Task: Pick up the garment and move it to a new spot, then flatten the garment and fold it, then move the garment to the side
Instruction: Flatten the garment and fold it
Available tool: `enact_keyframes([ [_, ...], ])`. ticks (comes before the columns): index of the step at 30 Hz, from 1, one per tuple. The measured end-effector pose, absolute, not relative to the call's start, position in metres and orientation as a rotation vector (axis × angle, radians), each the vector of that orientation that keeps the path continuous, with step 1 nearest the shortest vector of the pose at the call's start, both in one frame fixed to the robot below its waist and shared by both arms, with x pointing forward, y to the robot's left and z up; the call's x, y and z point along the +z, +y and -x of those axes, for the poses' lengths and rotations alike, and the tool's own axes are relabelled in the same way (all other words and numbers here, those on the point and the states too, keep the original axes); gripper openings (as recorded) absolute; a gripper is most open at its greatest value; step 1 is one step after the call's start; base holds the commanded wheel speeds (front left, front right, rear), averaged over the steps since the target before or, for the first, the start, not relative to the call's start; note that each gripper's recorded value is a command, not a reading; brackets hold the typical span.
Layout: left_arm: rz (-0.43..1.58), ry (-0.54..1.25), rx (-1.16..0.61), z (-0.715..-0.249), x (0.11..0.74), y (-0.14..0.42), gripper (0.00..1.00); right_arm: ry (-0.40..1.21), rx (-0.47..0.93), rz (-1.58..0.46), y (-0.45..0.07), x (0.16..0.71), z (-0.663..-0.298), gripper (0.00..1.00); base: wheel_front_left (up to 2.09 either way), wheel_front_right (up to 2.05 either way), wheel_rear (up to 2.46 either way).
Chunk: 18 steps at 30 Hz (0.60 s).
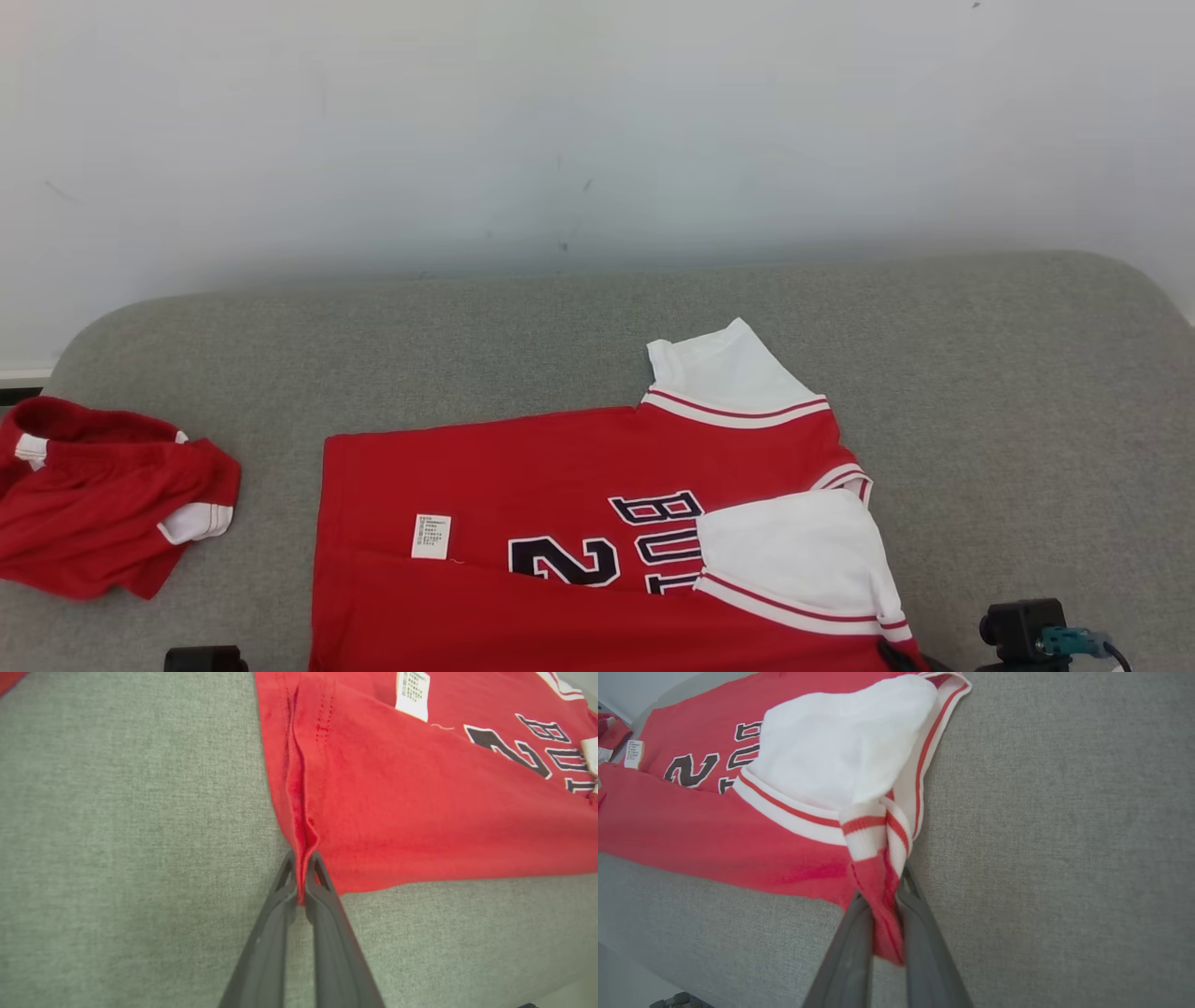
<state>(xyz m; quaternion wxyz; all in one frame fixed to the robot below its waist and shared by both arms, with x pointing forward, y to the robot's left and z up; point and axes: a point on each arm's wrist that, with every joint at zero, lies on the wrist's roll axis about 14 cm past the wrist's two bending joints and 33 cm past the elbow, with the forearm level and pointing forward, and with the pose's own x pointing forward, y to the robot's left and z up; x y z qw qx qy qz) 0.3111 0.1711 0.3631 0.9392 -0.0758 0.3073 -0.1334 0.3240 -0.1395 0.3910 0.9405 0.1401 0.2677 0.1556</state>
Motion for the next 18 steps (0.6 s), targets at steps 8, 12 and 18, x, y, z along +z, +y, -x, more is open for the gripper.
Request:
enact_keyframes([
  [8, 0.180, 0.652, -0.274, -0.3095, 0.3606, 0.1672, 0.00, 0.585, 0.296, -0.284, -0.1424, 0.3850, -0.3183, 0.01, 0.00, 0.00, 0.00],
  [12, 0.185, 0.663, -0.271, -0.3084, 0.3600, 0.1674, 0.00, 0.586, 0.290, -0.278, -0.1441, 0.3865, -0.3199, 0.86, 0.00, 0.00, 0.00],
  [18, 0.208, 0.676, -0.257, -0.3057, 0.3596, 0.1686, 1.00, 0.565, 0.269, -0.330, -0.1487, 0.3934, -0.3229, 1.00, 0.00, 0.00, 0.00],
])
